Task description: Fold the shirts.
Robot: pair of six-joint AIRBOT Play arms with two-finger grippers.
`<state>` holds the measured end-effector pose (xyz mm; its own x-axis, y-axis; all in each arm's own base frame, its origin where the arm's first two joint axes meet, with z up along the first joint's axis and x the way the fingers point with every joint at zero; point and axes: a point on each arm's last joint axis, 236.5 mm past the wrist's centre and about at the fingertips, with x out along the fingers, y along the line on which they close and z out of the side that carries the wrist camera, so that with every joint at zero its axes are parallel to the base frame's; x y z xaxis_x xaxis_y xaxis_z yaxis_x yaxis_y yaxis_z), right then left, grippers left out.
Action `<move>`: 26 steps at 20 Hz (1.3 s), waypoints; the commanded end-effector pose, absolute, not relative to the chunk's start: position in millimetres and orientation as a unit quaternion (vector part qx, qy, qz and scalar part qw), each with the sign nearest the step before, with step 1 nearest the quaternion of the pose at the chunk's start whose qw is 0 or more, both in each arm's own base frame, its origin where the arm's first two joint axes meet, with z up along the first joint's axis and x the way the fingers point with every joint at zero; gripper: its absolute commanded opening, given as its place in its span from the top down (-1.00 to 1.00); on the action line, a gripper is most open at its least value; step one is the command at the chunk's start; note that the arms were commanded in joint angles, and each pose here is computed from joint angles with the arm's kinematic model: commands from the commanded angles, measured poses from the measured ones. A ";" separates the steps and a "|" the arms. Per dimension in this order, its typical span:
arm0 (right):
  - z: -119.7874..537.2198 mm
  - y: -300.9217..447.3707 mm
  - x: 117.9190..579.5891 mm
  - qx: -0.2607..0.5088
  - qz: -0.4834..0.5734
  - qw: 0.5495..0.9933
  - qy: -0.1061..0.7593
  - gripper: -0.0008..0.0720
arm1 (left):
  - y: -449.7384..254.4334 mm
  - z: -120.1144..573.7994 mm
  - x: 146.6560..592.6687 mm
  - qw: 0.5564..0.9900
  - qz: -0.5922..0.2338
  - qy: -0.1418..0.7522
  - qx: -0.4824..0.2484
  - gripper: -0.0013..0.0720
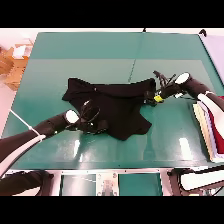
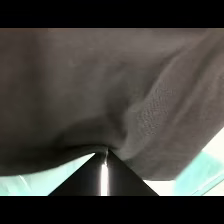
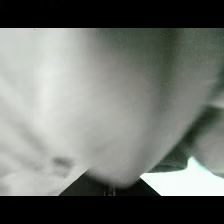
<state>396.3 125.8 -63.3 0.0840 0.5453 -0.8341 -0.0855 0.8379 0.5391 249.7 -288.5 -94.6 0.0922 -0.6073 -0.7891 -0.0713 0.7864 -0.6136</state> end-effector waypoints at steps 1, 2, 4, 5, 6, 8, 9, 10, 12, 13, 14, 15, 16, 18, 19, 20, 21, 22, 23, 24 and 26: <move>6.4 137.9 379.0 0.171 0.279 0.694 0.641 0.95 | -244.0 -108.9 240.8 0.682 -0.168 0.682 -0.203 0.90; 38.0 139.7 375.9 0.162 0.297 0.702 0.627 0.95 | -216.4 -113.0 237.0 0.677 -0.145 0.699 -0.176 0.90; 104.2 135.6 375.5 0.140 0.312 0.734 0.586 0.95 | -163.6 -109.5 238.9 0.679 -0.101 0.713 -0.143 0.90; 134.4 129.6 380.1 0.134 0.310 0.754 0.564 0.95 | -140.4 -102.2 244.5 0.683 -0.079 0.710 -0.155 0.90; 156.0 124.6 388.6 0.132 0.304 0.773 0.541 0.95 | -123.5 -93.9 252.5 0.689 -0.065 0.700 -0.177 0.90; 168.8 122.1 393.2 0.134 0.298 0.783 0.529 0.95 | -105.7 -83.4 262.1 0.698 -0.056 0.684 -0.205 0.90; 160.3 125.8 393.0 0.132 0.299 0.778 0.537 0.95 | -107.0 -80.8 264.4 0.700 -0.067 0.679 -0.211 0.90; 148.7 122.1 399.4 0.123 0.287 0.781 0.540 0.95 | -105.9 -82.0 263.8 0.701 -0.072 0.680 -0.202 0.90; 130.9 77.9 444.1 0.104 0.204 0.826 0.515 0.95 | -92.9 -87.3 255.1 0.697 -0.066 0.694 -0.169 0.90; 134.2 44.1 476.3 0.116 0.155 0.856 0.479 0.95 | -84.5 -89.2 248.8 0.689 -0.059 0.705 -0.157 0.90; 141.3 14.6 503.1 0.133 0.124 0.879 0.441 0.95 | -76.4 -90.1 245.4 0.685 -0.054 0.711 -0.152 0.90; 146.7 -16.5 527.0 0.163 0.091 0.895 0.404 0.95 | -69.3 -90.1 243.8 0.682 -0.051 0.713 -0.154 0.90; 145.7 -39.7 544.2 0.210 0.066 0.899 0.378 0.95 | -62.2 -90.0 244.3 0.682 -0.048 0.713 -0.158 0.90; 117.3 -57.7 563.6 0.291 0.061 0.879 0.373 0.95 | -52.8 -89.5 248.6 0.688 -0.048 0.705 -0.165 0.90; 90.5 -55.3 569.6 0.322 0.068 0.860 0.391 0.95 | -55.3 -88.3 251.1 0.691 -0.059 0.701 -0.166 0.90; 59.3 -52.0 571.6 0.338 0.071 0.840 0.417 0.95 | -59.2 -87.0 254.0 0.696 -0.071 0.695 -0.166 0.90; 30.4 -47.9 572.1 0.345 0.071 0.825 0.442 0.95 | -65.0 -84.7 257.8 0.700 -0.084 0.688 -0.172 0.90; 4.6 -43.2 570.7 0.352 0.072 0.809 0.465 0.94 | -67.6 -83.5 261.4 0.704 -0.089 0.682 -0.176 0.90; -11.6 -40.4 566.9 0.356 0.074 0.797 0.482 0.68 | -68.3 -83.0 264.3 0.708 -0.089 0.677 -0.179 0.90; -18.7 -39.8 560.8 0.359 0.077 0.787 0.496 -0.07 | -68.7 -82.6 267.1 0.712 -0.089 0.673 -0.181 0.90; -5.4 -51.5 544.6 0.362 0.090 0.773 0.513 -0.41 | -73.0 -80.3 272.6 0.718 -0.097 0.663 -0.188 0.90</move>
